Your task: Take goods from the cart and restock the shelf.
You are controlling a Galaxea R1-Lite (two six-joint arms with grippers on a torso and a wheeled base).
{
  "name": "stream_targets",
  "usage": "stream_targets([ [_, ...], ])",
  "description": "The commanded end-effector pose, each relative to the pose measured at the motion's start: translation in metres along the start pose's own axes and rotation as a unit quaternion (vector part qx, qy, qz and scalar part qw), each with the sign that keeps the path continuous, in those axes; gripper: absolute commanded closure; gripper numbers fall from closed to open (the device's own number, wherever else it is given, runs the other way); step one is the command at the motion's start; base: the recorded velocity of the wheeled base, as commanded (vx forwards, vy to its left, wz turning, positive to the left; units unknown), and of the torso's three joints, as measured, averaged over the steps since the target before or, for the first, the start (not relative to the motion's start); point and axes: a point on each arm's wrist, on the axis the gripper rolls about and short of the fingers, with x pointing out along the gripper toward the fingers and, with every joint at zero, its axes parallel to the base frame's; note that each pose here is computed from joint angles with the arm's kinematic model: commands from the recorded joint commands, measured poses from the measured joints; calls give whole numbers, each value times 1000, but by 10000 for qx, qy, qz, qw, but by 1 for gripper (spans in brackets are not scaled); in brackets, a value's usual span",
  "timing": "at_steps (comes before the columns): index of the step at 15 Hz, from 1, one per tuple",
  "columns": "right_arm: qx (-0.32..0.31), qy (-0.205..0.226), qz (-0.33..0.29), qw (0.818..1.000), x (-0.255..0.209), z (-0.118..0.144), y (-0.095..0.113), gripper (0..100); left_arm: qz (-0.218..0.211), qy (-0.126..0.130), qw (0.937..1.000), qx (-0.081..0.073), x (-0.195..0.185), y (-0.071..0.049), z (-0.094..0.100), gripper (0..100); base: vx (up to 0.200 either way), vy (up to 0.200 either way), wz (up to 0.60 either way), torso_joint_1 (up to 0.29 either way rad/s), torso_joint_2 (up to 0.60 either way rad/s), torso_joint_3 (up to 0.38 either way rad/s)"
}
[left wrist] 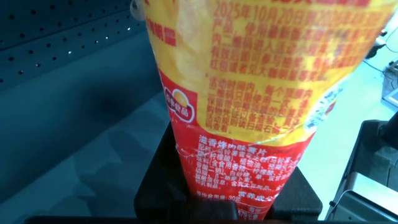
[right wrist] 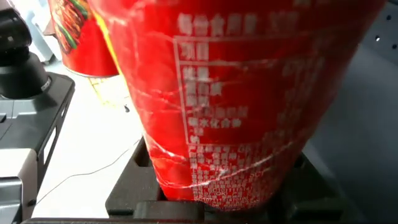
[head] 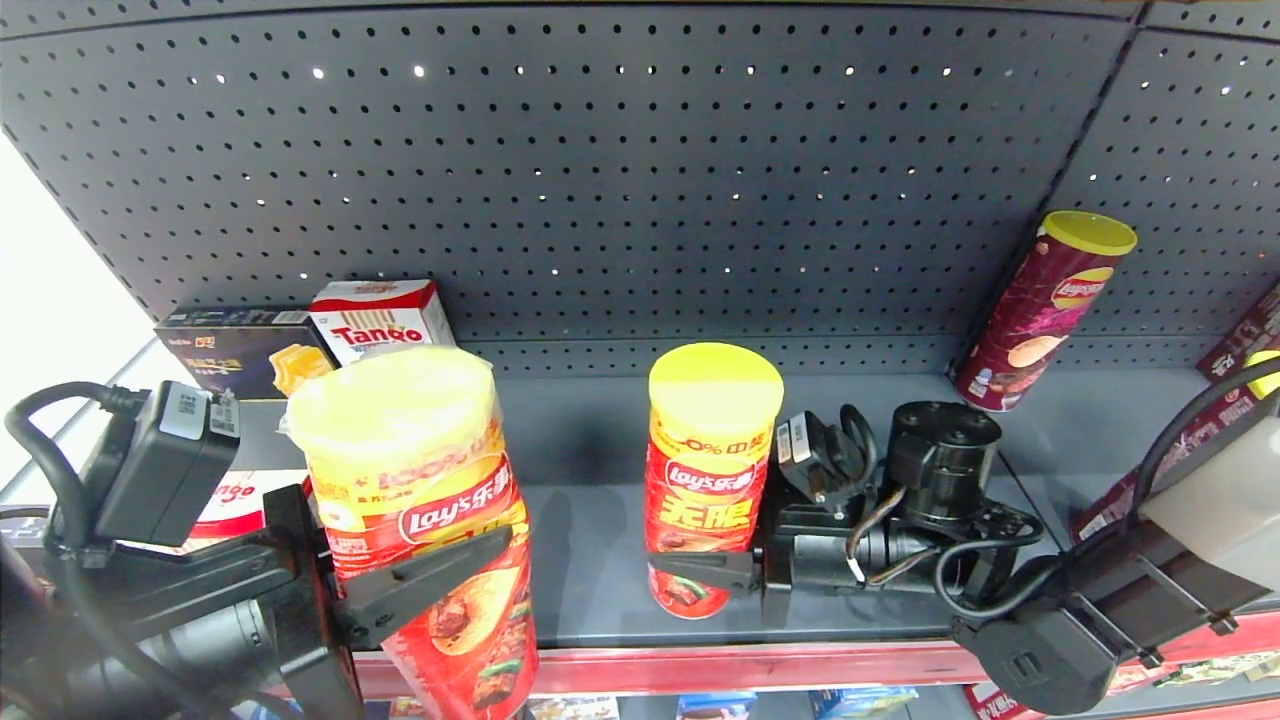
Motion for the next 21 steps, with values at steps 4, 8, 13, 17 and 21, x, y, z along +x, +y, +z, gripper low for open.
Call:
stream_targets([
  [4,59,92,-48,9999,-1,-13,-5,100,0,1,10000,-2,0,0,0,100,0,0,0,0,0,0],
  [8,72,119,-50,9999,0,-17,-6,0,0,1,10000,-2,0,0,0,100,0,0,0,0,0,0],
  [13,-30,33,-76,10000,-4,-9,-4,0,0,1,10000,-2,0,0,0,100,0,0,0,0,0,0],
  [17,-66,3,-145,9999,-21,5,7,0,0,1,10000,-2,0,0,0,100,0,0,0,0,0,0],
  [21,-204,-88,-431,9988,-52,30,19,0,-7,1,10000,6,0,0,0,100,0,0,0,0,0,0],
])
